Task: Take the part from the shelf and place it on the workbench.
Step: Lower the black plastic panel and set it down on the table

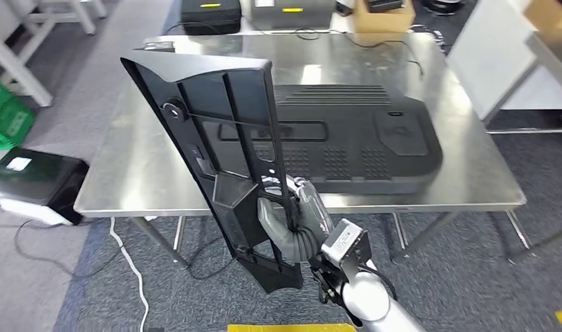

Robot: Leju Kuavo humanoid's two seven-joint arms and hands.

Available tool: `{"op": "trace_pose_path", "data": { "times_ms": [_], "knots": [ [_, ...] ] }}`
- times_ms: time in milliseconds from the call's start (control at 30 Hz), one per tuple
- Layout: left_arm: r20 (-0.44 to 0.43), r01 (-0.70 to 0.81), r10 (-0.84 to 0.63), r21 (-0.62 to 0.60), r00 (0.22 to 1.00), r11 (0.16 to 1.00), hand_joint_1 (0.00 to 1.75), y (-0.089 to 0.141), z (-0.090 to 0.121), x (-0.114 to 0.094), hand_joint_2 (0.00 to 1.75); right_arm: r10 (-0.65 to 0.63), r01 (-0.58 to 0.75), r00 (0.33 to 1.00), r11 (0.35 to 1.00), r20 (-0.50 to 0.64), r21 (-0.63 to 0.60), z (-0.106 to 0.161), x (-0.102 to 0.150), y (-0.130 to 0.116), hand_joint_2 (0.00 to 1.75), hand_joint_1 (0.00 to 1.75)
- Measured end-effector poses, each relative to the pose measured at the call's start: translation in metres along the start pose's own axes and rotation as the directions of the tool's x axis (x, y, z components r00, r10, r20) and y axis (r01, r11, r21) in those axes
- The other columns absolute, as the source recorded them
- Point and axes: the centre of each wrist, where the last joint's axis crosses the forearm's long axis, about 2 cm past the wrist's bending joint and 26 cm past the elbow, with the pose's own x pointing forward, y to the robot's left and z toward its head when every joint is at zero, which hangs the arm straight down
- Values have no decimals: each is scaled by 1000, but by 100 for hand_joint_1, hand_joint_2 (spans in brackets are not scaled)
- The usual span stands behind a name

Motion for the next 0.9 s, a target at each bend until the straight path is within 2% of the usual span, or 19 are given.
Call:
{"op": "trace_pose_path", "data": {
  "times_ms": [233,367,500,700,900],
  "knots": [
    [-2,6,-6,-2,1000,1000,0,0,1,-2,175,-27,27,1000,999,8,-21,-1,0,-2,175,175],
    [5,17,-17,-11,1000,1000,0,0,1,-2,175,4,-2,1000,999,28,-41,-8,2,-8,175,175],
    [16,29,-29,-30,999,999,0,0,1,-2,175,63,-60,997,997,51,-54,-31,10,-25,175,175],
    [24,28,-27,-49,999,998,0,-1,0,-1,175,160,-155,981,987,106,-48,-83,27,-56,175,175],
    [23,28,-27,-51,999,998,0,0,1,-2,175,194,-189,975,981,106,-50,-98,27,-66,175,175]
  ]
}}
